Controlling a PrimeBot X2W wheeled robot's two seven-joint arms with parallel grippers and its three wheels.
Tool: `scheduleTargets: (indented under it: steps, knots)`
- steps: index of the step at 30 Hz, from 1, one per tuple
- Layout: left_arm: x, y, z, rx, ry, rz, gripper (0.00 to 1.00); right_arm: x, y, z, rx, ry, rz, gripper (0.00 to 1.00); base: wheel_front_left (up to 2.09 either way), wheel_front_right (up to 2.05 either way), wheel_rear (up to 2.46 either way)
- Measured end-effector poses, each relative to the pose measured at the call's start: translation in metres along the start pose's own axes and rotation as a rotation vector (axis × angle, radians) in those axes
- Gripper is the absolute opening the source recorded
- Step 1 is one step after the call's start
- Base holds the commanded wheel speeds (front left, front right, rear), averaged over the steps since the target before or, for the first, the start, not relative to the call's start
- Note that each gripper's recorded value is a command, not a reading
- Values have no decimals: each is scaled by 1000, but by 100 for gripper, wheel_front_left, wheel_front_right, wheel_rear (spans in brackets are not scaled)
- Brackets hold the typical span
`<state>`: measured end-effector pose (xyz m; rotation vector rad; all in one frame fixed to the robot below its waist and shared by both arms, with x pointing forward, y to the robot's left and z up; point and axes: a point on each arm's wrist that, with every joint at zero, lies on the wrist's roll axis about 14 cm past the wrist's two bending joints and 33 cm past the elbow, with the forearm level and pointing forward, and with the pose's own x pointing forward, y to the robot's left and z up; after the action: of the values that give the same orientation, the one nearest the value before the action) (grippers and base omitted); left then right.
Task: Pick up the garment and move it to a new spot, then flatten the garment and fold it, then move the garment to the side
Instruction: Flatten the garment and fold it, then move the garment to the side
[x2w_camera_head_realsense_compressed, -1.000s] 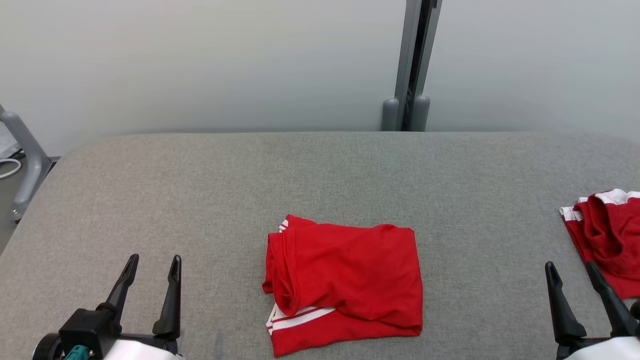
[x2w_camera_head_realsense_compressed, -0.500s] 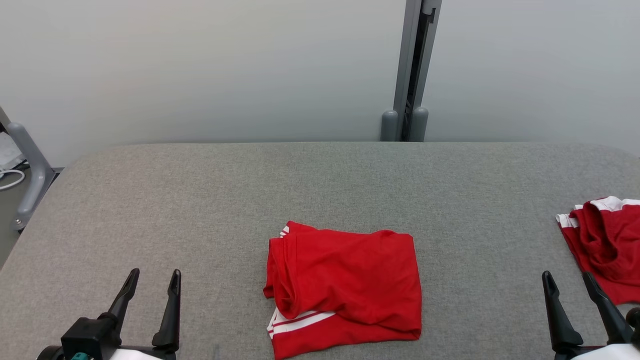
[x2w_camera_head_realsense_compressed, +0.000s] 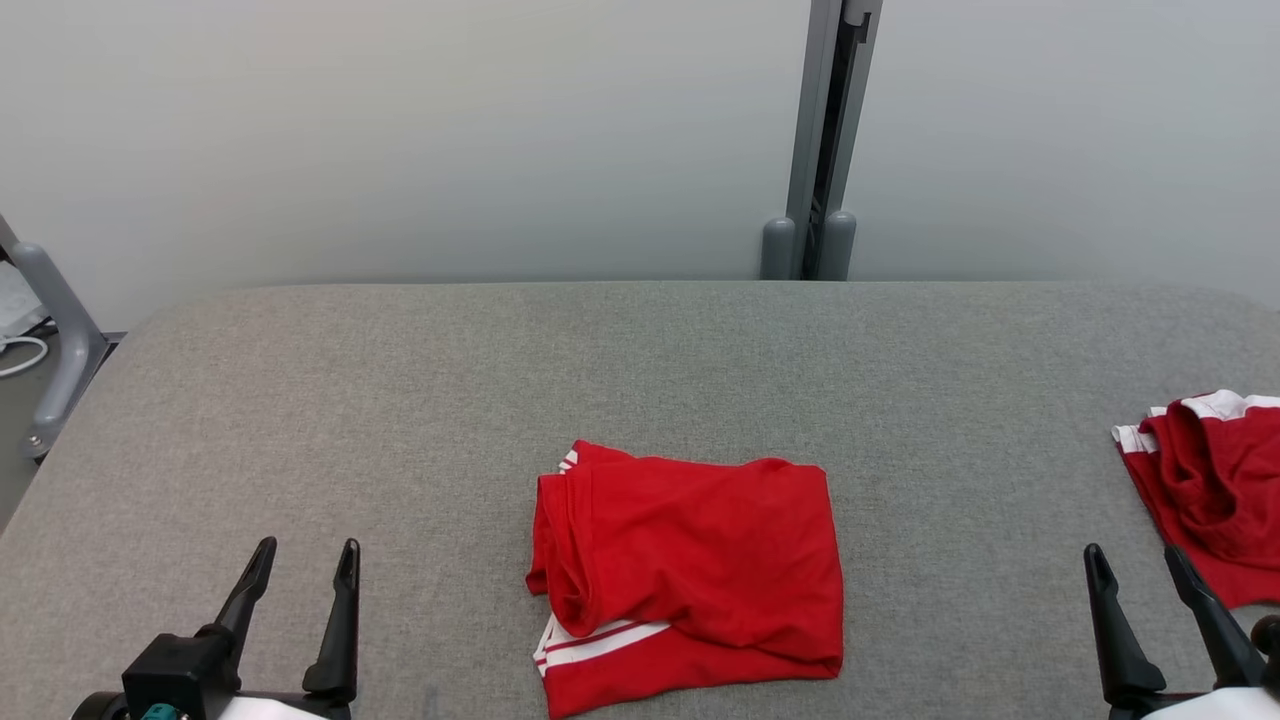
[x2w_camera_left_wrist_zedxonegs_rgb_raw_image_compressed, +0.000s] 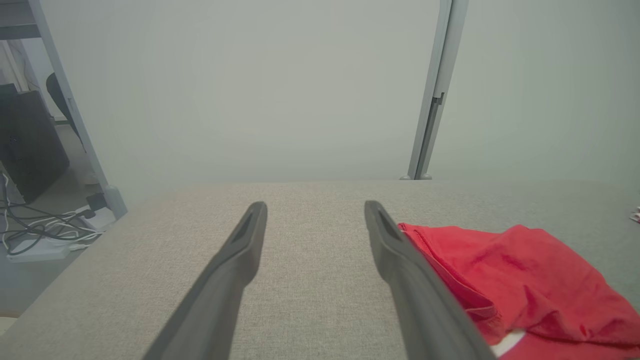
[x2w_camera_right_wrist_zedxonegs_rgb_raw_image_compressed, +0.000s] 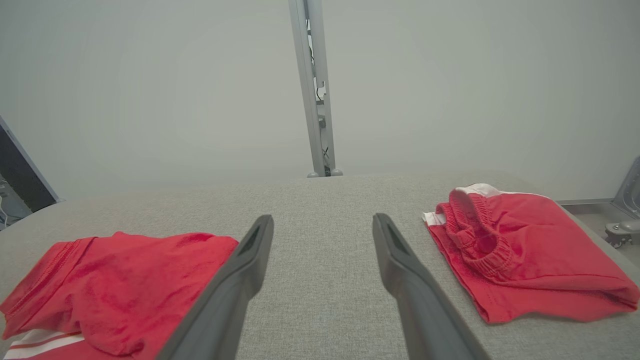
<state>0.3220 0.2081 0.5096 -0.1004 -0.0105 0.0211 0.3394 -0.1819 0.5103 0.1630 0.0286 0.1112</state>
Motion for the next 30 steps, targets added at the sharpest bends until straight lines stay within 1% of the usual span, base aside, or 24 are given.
scheduleTargets:
  steps: [17,20,21,27,30]
  knots:
    - [1,1,2,5,0,8,100,6,1,0,-11,15,8,100,0,0,0]
    - [3,1,6,5,-11,5,100,15,16,-9,-5,58,55,100,0,0,0]
    - [3,1,6,5,-11,5,100,15,16,-9,-5,58,55,100,0,0,0]
    - [6,5,4,0,-11,19,100,29,59,-53,40,254,183,100,0,0,0]
    - [11,9,2,-3,-9,29,100,40,78,-70,50,331,243,100,0,0,0]
